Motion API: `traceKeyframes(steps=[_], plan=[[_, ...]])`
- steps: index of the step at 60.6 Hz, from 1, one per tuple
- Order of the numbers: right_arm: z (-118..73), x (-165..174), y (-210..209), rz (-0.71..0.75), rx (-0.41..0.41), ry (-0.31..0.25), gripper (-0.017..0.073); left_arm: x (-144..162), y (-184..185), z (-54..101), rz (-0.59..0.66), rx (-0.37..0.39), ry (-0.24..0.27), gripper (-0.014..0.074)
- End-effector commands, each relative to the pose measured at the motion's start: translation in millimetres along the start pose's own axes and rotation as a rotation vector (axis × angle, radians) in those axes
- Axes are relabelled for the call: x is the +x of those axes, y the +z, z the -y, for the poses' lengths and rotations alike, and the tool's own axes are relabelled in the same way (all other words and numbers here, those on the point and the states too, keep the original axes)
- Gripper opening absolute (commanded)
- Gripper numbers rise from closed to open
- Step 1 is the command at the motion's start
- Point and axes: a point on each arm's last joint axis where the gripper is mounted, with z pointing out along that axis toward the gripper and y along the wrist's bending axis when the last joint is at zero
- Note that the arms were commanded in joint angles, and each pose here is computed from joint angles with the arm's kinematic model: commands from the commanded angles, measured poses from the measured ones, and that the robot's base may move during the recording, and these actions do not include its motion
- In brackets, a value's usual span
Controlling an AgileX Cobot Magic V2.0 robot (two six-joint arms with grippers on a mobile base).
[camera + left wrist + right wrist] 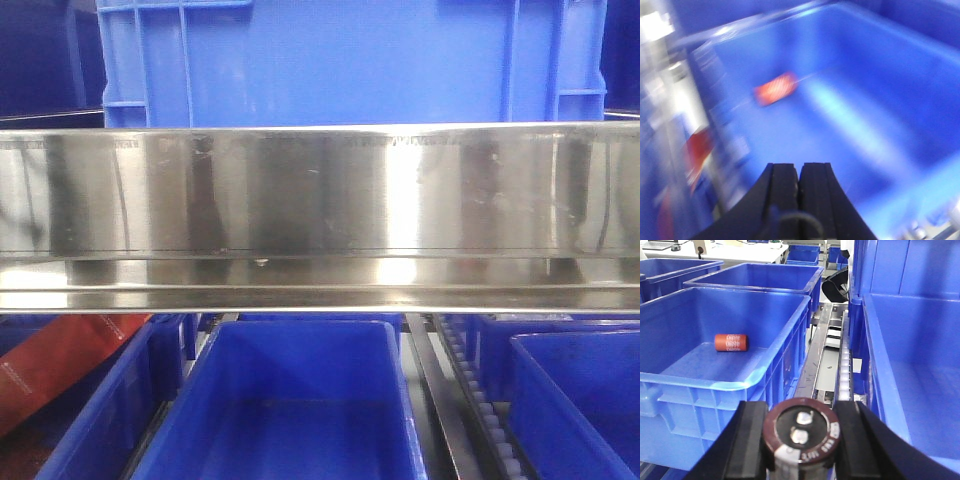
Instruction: Place cylindrical capacitor in blue bin on shelf
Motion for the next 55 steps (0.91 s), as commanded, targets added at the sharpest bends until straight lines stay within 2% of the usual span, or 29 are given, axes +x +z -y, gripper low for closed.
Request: traceKeyframes(steps=[1,7,13,22,26,34,38,49,55], plan=[[0.6,-5.6,2.0,0.037,0.004,-0.004,-0.0162,22.4,-24.5,-0.3,0.051,-0.012,-0.025,-0.0111],[1.6,-10.4,9.4,0.028,0.005,-0.005,-0.0162,48.5,-47.3,1.1,0.098,-0.032,-0.037,-0.0111],[3.1,-23.0,22.0,0.018,0.005,-0.045,-0.0162,74.8,-72.9,4.5,0.188,-0.048,-0.080,-0.0111],[-1.9,-52.1,46.3,0.021,-0.046,-0.077,-0.0162,103.2,-99.4,9.8,0.263,-0.055,-0.078,-0.0111],[-10.5,-68.6,64.7,0.022,-0.101,-0.112,-0.0162,111.9,-105.1,11.3,0.270,-0.055,-0.078,-0.0111],[-31.9,-91.3,104.3,0.010,-0.199,-0.132,-0.0162,119.7,-108.9,12.6,0.263,-0.054,-0.079,-0.0111],[-49.5,-98.9,136.6,-0.020,-0.257,-0.145,-0.0162,120.0,-108.7,13.3,0.260,-0.045,-0.086,-0.0111],[-83.0,-91.1,211.7,-0.132,-0.333,-0.167,-0.0162,119.6,-108.7,15.5,0.263,-0.017,-0.110,-0.0111],[-91.5,-77.1,245.9,-0.211,-0.358,-0.145,-0.0162,119.4,-108.8,16.7,0.264,-0.002,-0.122,-0.0111]])
